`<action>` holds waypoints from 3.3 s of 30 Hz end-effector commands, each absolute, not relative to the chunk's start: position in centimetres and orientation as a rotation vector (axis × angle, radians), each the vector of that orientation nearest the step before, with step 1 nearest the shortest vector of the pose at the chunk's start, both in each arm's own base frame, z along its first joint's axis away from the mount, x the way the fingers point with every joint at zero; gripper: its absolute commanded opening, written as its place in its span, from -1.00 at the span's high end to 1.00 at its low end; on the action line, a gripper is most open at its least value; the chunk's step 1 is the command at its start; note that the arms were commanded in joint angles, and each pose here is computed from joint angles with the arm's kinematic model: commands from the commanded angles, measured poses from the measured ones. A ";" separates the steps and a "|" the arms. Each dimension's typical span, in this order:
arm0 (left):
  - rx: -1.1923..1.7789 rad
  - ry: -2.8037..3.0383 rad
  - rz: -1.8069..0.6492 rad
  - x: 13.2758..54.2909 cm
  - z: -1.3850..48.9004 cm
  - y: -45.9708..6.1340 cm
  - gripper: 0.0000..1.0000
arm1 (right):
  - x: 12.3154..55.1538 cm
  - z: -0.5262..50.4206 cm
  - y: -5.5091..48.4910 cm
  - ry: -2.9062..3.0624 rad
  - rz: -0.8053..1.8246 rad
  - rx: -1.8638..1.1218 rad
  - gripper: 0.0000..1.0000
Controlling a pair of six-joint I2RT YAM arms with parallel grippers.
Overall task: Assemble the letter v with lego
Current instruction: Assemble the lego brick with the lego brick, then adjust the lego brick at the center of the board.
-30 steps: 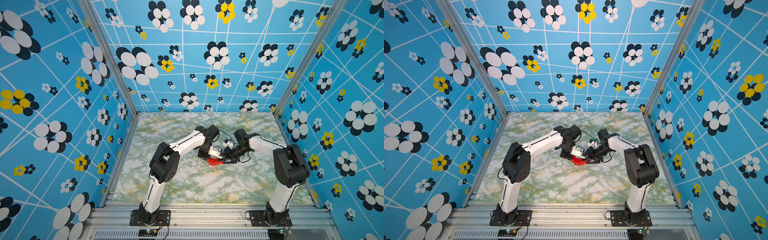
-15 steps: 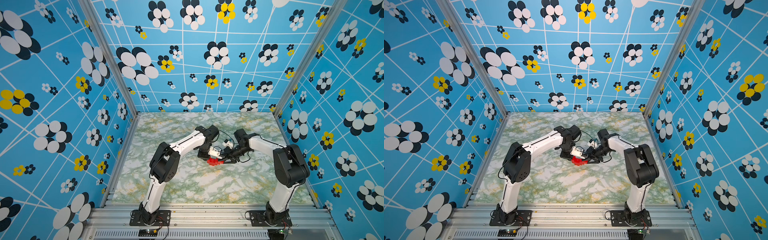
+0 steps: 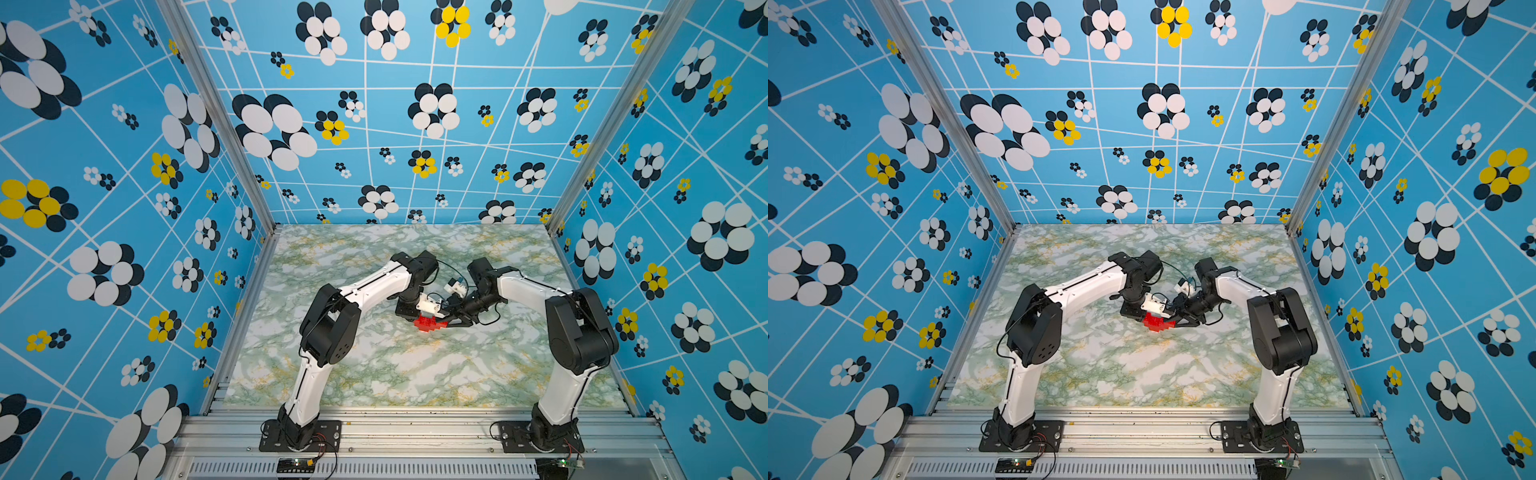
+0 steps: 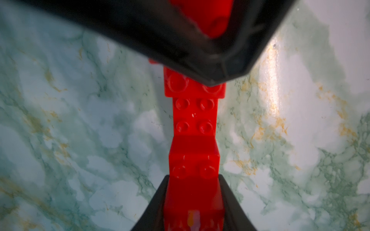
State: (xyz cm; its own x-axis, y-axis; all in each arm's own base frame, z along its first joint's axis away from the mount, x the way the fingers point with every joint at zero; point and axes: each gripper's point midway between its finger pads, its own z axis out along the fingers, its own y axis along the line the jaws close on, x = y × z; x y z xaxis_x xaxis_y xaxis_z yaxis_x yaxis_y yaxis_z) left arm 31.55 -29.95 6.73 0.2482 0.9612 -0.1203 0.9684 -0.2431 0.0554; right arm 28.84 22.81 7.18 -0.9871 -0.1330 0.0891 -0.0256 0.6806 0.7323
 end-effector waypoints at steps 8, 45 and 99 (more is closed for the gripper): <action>2.482 1.926 -0.140 29.2 4.1 -29.3 1.00 | 28.4 5.7 22.3 -2.737 -1.152 0.090 0.08; 2.297 1.883 -0.212 29.9 8.5 -31.2 -0.52 | 28.8 7.8 21.2 -2.803 -1.085 0.189 -0.50; 0.217 2.164 -0.781 28.7 20.1 -16.0 -0.58 | 32.5 10.4 25.8 -2.417 -0.140 2.093 -0.60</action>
